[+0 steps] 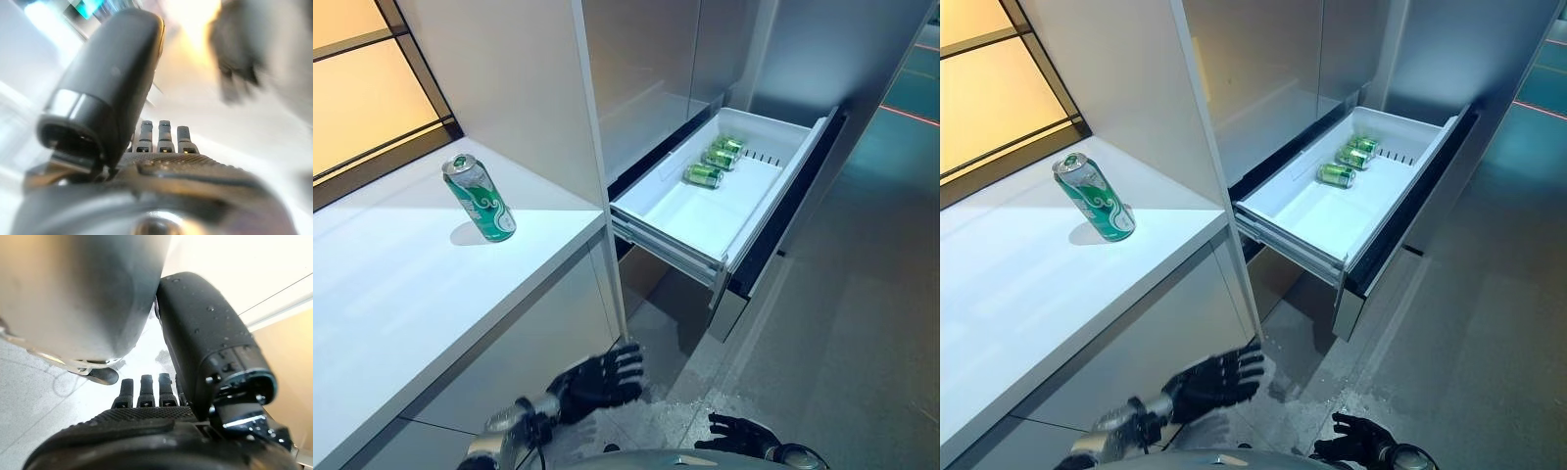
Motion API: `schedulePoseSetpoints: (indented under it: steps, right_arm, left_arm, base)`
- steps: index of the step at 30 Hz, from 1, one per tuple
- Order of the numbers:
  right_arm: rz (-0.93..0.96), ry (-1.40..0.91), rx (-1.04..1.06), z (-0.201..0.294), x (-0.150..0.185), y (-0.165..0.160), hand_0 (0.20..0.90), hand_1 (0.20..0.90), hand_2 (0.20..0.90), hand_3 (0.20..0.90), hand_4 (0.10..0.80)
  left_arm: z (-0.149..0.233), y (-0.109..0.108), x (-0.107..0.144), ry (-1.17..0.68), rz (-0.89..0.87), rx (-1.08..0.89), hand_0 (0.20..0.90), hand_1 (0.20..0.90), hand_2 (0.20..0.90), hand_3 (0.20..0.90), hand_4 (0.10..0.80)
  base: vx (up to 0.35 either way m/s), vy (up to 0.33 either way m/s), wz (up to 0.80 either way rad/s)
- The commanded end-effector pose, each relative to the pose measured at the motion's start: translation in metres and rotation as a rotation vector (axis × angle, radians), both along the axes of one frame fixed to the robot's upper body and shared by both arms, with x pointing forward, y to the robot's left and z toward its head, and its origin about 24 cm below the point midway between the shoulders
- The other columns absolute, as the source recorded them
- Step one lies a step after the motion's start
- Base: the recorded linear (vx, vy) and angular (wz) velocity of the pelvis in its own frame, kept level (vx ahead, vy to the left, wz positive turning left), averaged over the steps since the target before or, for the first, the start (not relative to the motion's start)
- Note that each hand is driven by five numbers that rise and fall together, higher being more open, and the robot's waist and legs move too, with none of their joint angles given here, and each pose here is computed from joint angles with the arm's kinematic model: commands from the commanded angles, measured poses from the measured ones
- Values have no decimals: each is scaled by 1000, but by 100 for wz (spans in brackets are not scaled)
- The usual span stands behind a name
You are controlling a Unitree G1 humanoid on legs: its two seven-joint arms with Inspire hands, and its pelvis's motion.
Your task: Put drinks into fridge and close the fridge
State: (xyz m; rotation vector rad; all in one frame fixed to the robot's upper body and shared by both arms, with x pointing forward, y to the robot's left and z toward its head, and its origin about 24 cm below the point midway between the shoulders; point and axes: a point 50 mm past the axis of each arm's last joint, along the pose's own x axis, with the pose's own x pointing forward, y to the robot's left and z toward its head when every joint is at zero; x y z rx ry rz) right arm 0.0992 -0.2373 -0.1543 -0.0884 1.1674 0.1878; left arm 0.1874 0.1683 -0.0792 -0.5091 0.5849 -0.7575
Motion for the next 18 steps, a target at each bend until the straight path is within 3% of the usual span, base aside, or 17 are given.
schedulePoseSetpoints:
  steps: [1, 4, 7, 10, 13, 18]
  right_arm:
    - [54, -14, -14, 6, 12, -9, 900, 900, 900, 900, 800]
    - [46, -15, -6, 3, 5, -6, 900, 900, 900, 900, 800]
    - [47, -8, 2, -1, -3, 2, 900, 900, 900, 900, 800]
    - [47, 4, 4, -4, -12, 7, 900, 900, 900, 900, 800]
    - [41, 24, 0, -9, -28, 13, 900, 900, 900, 900, 800]
    - [45, 41, 1, -11, -38, 17, 900, 900, 900, 900, 800]
  left_arm:
    - [75, -14, 54, -313, -107, -382, 900, 900, 900, 900, 800]
    - [133, -21, 70, -483, -133, -581, 900, 900, 900, 900, 800]
    - [185, -13, 83, -686, -3, -647, 900, 900, 900, 900, 800]
    - [225, 15, 91, -974, 322, -497, 900, 900, 900, 900, 800]
    - [279, 54, 79, -1341, 694, -259, 900, 900, 900, 900, 800]
    - [313, 69, 66, -1550, 895, -118, 900, 900, 900, 900, 800]
  base:
    - [0, 0, 0]
    - [0, 0, 0]
    - [23, -14, 0]
    - [45, -9, -3]
    - [49, -4, -5]
    - [47, 7, 2]
